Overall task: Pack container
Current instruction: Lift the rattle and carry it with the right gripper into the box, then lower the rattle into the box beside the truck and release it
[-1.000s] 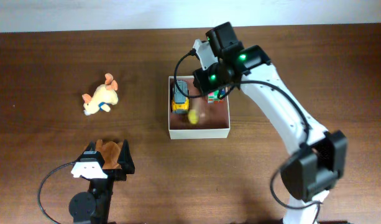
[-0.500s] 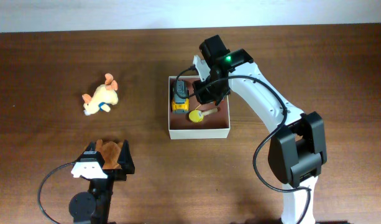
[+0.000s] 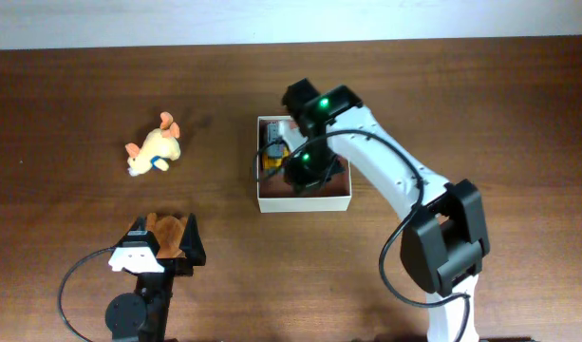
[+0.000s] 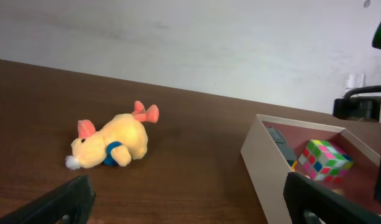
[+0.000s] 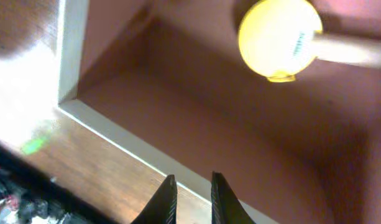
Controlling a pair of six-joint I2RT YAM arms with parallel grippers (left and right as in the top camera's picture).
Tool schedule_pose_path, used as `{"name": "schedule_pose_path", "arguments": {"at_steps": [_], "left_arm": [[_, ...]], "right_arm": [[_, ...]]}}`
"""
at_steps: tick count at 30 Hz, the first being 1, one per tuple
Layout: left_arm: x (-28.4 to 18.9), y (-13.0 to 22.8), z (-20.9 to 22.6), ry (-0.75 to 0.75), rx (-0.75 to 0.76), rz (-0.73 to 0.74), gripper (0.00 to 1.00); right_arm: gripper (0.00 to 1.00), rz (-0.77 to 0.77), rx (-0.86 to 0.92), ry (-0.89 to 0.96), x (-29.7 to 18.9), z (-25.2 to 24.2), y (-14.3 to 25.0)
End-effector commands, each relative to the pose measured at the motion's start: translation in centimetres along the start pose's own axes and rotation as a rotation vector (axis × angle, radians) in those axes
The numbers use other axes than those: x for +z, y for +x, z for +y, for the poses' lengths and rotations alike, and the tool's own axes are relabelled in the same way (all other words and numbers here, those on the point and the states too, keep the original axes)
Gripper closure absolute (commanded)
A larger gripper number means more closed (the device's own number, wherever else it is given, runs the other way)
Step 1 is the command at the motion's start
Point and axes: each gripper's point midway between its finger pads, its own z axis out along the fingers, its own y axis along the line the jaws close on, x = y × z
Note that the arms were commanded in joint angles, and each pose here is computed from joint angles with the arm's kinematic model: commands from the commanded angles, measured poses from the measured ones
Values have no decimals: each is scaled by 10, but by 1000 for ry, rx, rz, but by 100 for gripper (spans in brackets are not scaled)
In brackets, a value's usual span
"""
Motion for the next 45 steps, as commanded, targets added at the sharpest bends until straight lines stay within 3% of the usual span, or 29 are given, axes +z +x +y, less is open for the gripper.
{"name": "schedule_pose_path", "arguments": {"at_steps": [1, 16, 45], "left_arm": [[0, 2, -2, 14, 16, 1, 1], [0, 2, -2, 13, 16, 1, 1], [0, 2, -2, 13, 16, 1, 1]], "right_arm": [[85, -57, -3, 79, -8, 0, -5], [85, -126, 37, 160, 39, -29, -19], [85, -285, 90, 196, 56, -71, -48]]}}
